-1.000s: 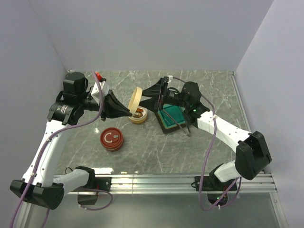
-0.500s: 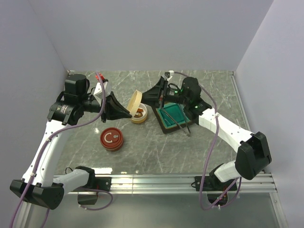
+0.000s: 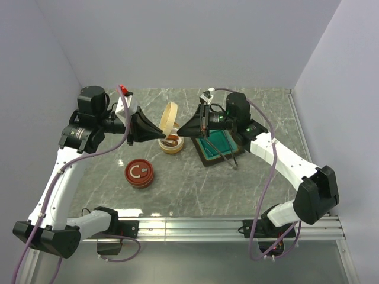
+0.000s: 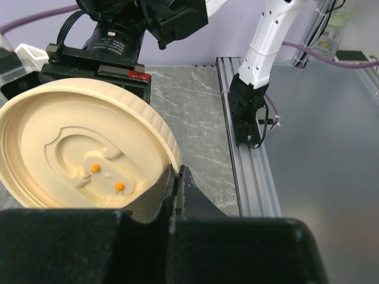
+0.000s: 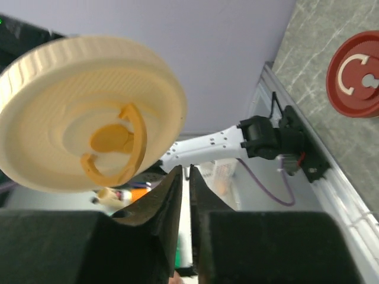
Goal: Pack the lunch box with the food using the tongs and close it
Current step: Pass the lid of the lunch box from the left arm to the right
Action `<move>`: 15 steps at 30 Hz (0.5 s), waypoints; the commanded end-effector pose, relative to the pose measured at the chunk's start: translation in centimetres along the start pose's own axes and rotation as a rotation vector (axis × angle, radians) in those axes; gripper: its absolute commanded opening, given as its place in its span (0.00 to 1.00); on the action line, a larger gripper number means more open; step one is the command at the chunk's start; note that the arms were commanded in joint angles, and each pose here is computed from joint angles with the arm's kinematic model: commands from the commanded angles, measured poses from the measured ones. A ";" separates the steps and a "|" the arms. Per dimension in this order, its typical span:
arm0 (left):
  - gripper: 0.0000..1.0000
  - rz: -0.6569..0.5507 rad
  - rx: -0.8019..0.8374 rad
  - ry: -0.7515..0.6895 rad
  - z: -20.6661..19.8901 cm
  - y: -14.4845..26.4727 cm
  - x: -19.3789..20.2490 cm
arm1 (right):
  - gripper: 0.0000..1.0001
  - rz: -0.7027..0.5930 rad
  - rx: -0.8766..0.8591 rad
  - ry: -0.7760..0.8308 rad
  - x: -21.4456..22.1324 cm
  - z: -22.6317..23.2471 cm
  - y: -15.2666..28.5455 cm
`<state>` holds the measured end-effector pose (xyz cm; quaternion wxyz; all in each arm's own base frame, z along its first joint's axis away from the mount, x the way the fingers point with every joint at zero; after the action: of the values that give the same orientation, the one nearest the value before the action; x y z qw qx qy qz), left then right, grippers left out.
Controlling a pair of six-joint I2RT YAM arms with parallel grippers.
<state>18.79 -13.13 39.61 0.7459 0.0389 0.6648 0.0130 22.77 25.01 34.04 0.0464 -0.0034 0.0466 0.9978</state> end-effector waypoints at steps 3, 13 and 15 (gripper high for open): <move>0.00 -0.060 0.028 -0.051 0.3 0.2 -2.7 | 0.29 0.007 -0.009 0.308 0.0 2.2 1.6; 0.00 -0.106 0.076 0.075 0.2 0.2 -4.3 | 0.49 -0.355 0.210 1.115 -1.5 3.0 8.2; 0.00 -0.117 0.078 0.051 0.2 0.1 -4.9 | 0.49 -0.447 0.208 1.301 -1.5 3.1 9.1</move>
<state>19.06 -13.37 42.57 0.7099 0.0243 0.7031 -0.0335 22.94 18.23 37.25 0.1700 -0.4539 0.1300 0.8650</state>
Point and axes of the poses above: each gripper's point midway between its finger pads, its own y axis back along the fingers, its own z axis along the line the jaws close on, x = y × z, the point moved 9 cm from there along y, back along the fingers, and after that the axes turned 7 degrees about -y, right-handed, at the moved point
